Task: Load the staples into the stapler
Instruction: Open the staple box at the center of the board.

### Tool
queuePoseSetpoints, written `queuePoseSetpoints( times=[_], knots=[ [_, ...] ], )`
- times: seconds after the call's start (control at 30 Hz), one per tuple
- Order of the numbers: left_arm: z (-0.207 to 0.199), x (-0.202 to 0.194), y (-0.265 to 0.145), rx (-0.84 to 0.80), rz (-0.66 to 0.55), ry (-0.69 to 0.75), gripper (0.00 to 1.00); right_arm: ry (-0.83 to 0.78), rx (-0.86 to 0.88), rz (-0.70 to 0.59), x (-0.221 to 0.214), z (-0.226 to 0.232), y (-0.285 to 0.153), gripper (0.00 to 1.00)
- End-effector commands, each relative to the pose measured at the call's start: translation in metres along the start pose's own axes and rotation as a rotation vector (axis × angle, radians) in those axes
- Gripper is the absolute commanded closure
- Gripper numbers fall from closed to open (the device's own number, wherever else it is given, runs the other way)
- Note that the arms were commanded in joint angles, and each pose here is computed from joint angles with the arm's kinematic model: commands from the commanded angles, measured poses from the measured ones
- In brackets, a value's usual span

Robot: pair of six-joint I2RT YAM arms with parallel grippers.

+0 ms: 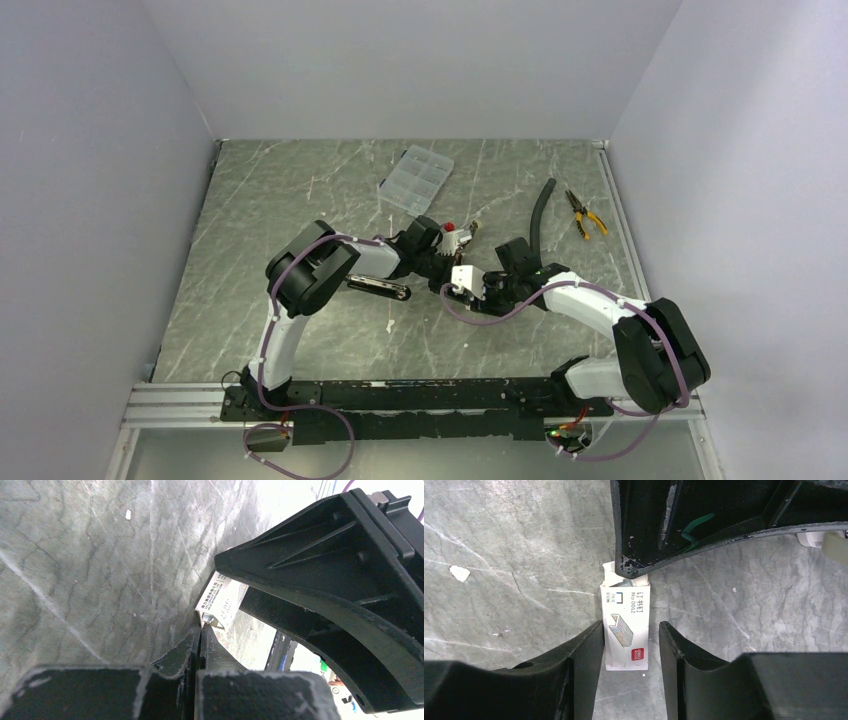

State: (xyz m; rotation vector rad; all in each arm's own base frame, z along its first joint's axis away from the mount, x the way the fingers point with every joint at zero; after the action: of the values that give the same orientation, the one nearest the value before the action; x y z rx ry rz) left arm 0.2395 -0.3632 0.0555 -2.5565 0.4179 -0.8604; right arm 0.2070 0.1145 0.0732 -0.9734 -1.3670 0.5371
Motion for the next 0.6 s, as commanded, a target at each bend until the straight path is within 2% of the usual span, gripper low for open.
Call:
queuePoseSetpoints(
  times=[0.0,0.57],
  knots=[
    [0.0039,-0.0066,0.005,0.032,0.046,-0.022,0.97,0.016,0.039,0.108,-0.023,0.0116,0.0011,0.52],
    [0.0058,-0.0038,-0.0049,0.156,0.077,-0.008,0.97,0.022,0.116,0.16,-0.0297,0.0137,-0.0014,0.61]
  ],
)
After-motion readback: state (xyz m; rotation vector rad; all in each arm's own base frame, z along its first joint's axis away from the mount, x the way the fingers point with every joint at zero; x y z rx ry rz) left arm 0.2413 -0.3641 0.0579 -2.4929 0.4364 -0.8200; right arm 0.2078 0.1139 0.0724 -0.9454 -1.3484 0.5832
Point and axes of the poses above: each gripper's point midway between its finger pads, its own y axis out along the fingers, its own z axis along the line the jaws close on, x = y × z, the point moved 7 cm from there along -y, back along the fingers, and after that the axes turned 10 degrees about y, right-handed, at the moved point
